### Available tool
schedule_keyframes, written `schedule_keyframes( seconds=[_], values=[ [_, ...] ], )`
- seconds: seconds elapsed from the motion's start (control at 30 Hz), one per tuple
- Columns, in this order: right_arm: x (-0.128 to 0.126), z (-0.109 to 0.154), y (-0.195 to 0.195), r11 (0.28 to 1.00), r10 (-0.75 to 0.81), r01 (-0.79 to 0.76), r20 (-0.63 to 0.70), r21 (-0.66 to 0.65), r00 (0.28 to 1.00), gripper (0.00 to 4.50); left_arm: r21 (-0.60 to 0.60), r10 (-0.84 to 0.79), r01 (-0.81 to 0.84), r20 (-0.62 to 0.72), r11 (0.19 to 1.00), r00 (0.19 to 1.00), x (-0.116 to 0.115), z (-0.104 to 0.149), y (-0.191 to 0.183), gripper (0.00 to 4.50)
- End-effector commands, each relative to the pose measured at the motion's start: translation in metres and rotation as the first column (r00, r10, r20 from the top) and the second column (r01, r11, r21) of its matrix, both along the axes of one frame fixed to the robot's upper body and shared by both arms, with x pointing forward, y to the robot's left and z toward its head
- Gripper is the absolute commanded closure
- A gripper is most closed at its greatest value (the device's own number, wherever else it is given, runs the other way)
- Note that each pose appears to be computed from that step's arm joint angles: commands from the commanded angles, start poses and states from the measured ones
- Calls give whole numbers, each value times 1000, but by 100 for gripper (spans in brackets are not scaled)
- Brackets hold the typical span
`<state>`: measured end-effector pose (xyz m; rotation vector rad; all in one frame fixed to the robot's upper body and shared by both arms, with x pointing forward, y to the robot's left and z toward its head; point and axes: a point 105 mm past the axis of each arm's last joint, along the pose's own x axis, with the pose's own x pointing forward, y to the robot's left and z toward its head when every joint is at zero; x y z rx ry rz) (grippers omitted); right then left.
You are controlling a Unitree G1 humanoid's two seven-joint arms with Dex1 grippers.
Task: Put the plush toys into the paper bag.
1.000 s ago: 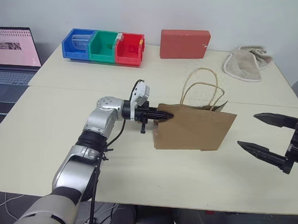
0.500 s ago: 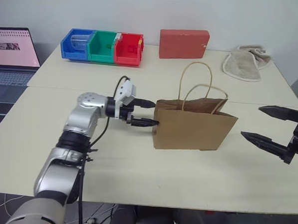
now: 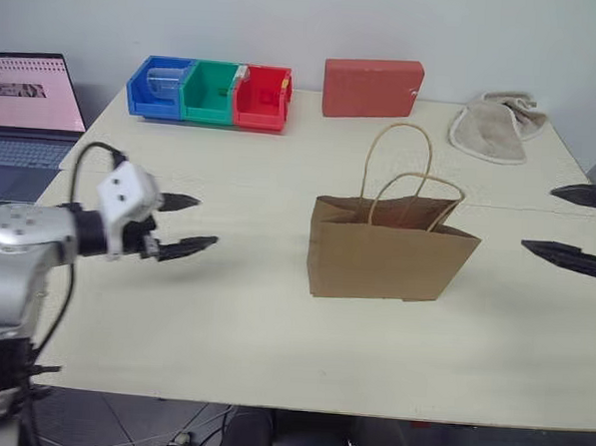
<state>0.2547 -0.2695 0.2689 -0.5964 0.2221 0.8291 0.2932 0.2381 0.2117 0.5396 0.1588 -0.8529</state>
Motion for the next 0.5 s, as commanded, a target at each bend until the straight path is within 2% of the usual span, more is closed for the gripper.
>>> schedule_keyframes(
  seconds=[0.03, 0.2, 0.5],
  values=[
    [-8, 19, 2, 994, 100, -100, -1, -33, 995, 0, 1, -16, 16, 27, 1000, 1000, -5, 16, 3, 77],
    [-4, 20, -1, 993, 111, -111, -30, -27, 993, 0, -18, -41, 42, 20, 999, 999, 1, 23, 3, 77],
    [-3, 13, 3, 994, 111, -111, -35, -8, 993, 0, -59, -91, 89, -20, 994, 996, 10, 18, -4, 77]
  ],
)
